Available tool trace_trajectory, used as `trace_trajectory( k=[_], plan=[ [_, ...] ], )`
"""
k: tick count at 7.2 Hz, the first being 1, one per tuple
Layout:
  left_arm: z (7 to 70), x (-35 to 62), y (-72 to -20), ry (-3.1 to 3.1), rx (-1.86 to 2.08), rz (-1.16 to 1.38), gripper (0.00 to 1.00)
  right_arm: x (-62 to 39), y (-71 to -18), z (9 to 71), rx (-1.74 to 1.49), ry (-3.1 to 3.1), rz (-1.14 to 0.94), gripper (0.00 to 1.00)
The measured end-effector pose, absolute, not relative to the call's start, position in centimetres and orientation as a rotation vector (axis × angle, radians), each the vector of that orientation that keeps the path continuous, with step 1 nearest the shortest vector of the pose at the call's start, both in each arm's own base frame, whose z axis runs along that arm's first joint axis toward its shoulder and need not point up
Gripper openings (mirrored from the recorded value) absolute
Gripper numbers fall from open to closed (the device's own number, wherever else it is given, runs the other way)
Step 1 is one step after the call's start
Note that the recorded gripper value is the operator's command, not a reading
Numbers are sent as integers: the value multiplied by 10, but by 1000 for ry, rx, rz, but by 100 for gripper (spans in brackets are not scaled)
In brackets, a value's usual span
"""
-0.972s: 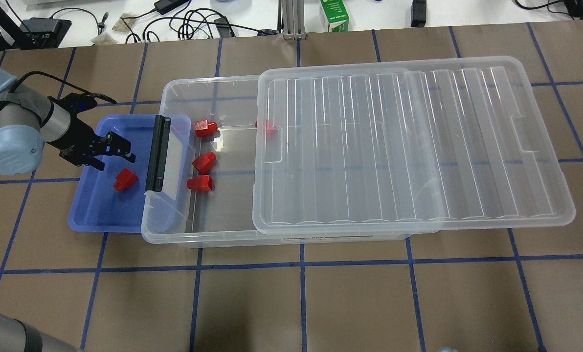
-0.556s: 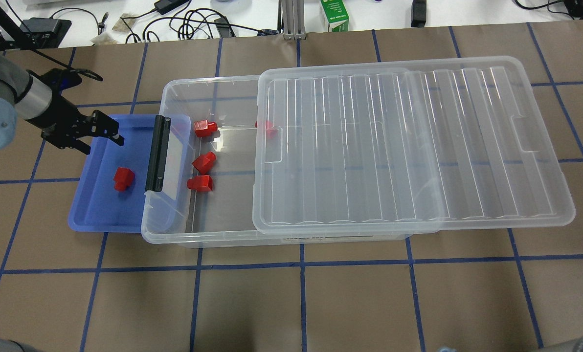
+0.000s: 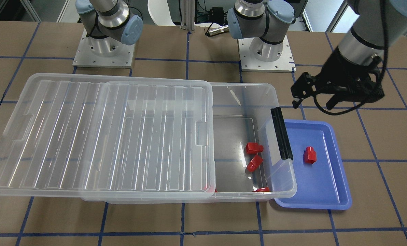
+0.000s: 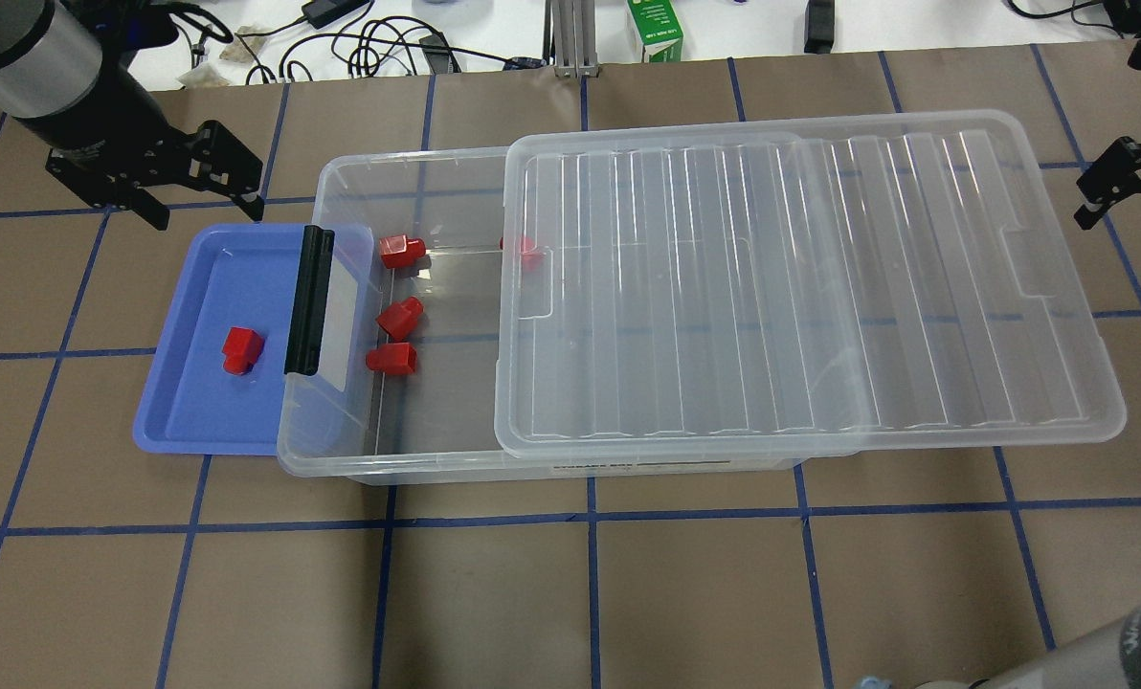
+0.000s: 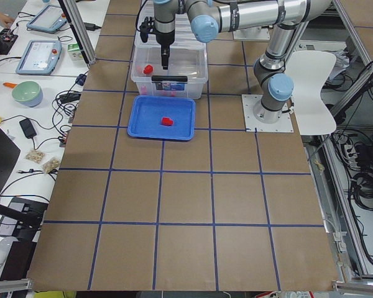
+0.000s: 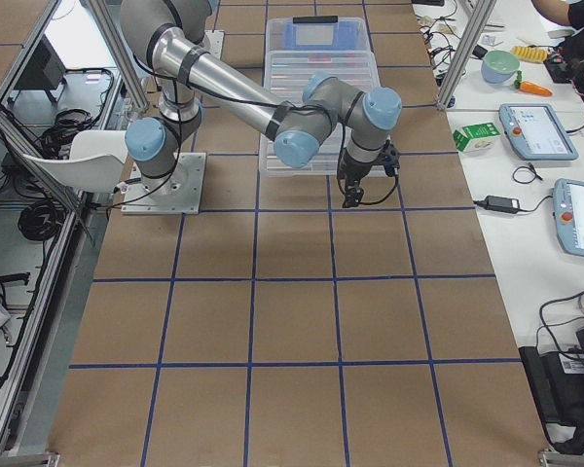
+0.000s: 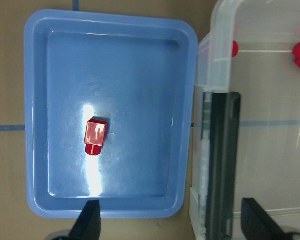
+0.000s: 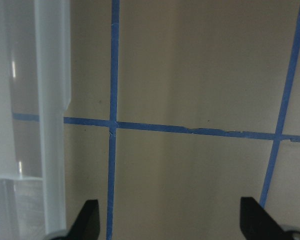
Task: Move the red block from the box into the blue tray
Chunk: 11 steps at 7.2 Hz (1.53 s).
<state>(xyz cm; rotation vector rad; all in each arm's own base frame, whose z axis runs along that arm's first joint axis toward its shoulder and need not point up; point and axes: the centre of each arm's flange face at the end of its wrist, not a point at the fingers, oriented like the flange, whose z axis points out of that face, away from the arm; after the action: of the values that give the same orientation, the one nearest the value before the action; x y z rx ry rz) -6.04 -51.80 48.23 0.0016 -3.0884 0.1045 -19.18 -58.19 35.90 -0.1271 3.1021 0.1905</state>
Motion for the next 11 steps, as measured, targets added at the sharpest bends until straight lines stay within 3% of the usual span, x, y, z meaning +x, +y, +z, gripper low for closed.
trace_trajectory(
  k=[3, 11],
  plan=[
    [501, -108, -500, -3167, -18, 155, 100, -190, -573, 349, -89, 3084, 215, 99],
    [513, -105, -506, -3148, 16, 191, 100, -116, -581, 345, 60, 3099, 228, 99]
  ],
)
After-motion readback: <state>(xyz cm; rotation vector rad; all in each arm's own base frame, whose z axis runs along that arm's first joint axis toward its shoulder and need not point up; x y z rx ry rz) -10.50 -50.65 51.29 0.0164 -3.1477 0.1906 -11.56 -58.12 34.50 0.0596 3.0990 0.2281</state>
